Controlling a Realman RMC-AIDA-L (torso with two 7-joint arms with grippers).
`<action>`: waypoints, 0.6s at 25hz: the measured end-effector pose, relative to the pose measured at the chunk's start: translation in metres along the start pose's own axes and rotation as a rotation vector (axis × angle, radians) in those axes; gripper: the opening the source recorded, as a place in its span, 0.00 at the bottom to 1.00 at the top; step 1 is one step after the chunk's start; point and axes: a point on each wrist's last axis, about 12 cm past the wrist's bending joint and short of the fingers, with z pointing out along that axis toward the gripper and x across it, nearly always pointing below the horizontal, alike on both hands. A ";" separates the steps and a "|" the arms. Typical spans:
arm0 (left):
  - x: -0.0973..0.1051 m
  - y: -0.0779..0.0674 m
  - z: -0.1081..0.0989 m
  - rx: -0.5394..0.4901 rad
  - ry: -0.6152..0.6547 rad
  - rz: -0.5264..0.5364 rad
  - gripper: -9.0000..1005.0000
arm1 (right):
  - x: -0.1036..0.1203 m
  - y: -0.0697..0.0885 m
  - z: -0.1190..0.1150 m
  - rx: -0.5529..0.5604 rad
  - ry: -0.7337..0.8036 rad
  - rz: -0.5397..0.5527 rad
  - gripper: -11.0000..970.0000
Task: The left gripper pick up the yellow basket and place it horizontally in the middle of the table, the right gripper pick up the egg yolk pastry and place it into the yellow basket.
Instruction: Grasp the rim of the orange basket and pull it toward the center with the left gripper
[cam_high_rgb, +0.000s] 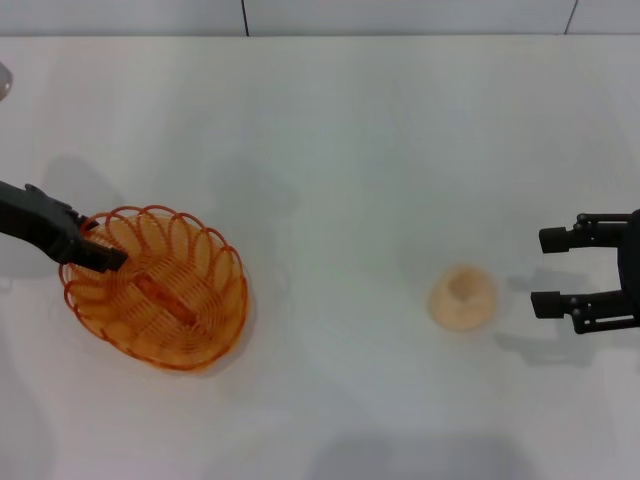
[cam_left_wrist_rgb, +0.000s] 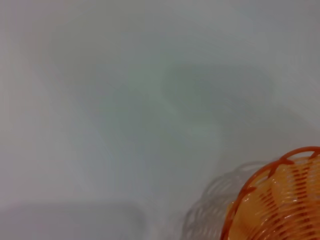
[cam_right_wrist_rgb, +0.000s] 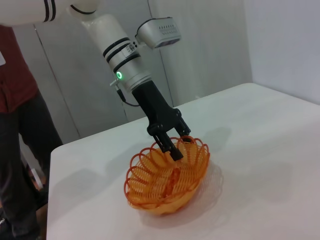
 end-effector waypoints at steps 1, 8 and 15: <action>0.000 0.000 0.000 0.001 0.000 0.001 0.72 | 0.000 0.000 0.000 0.000 0.000 0.000 0.80; -0.002 -0.001 0.003 -0.005 -0.003 0.002 0.51 | 0.000 0.000 0.000 0.000 0.000 -0.001 0.80; -0.002 -0.001 0.005 -0.011 0.001 0.003 0.44 | -0.001 0.000 0.000 -0.001 -0.002 -0.003 0.80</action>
